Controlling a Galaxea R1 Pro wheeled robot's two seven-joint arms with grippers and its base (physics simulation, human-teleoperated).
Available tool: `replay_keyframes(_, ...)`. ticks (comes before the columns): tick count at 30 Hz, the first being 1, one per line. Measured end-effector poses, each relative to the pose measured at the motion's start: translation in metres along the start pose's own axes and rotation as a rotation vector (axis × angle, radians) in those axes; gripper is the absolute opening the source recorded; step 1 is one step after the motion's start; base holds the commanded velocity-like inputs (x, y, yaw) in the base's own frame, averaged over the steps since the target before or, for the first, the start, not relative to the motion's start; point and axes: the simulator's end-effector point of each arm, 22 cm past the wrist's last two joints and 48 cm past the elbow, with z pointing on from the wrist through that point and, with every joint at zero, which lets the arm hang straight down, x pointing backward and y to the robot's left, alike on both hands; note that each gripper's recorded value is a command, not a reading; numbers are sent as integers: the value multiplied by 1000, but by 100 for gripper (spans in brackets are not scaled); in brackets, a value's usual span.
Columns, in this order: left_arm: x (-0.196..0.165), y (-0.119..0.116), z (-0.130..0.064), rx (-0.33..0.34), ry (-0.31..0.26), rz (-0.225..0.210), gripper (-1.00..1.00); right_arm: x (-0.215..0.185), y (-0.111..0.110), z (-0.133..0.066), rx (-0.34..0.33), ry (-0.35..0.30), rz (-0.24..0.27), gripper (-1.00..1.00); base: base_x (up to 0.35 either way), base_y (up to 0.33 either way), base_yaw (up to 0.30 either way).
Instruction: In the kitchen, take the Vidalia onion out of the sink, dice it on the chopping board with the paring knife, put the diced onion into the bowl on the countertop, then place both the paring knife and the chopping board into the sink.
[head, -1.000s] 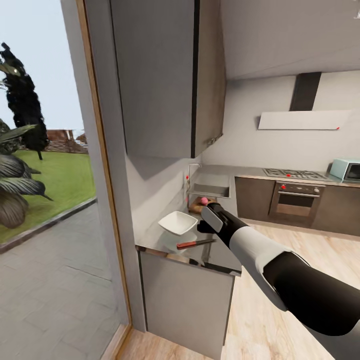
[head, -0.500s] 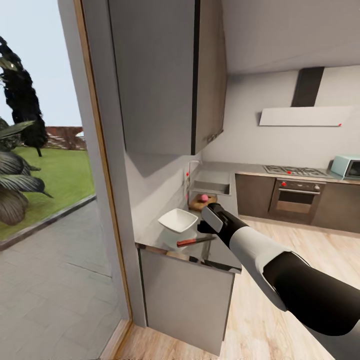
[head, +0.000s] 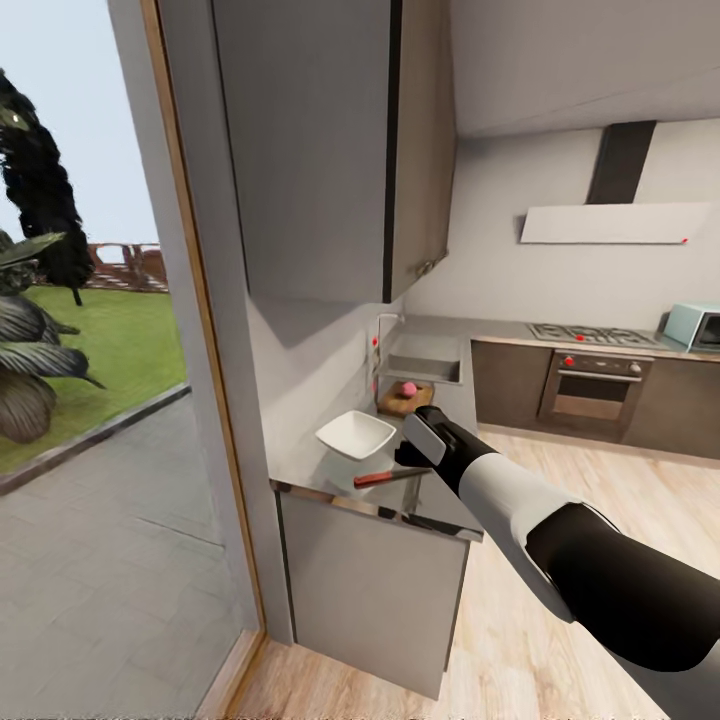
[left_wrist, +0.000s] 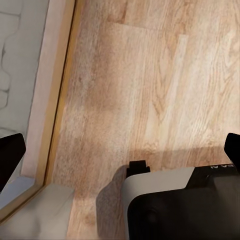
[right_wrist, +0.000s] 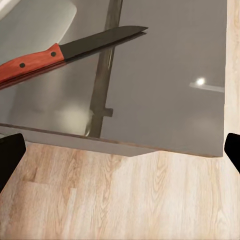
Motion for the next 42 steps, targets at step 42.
replay_keyframes(42, 22, -10, 6, 15, 53, 3, 100, 93, -10, 56, -1, 272, 214, 100, 127, 95, 0)
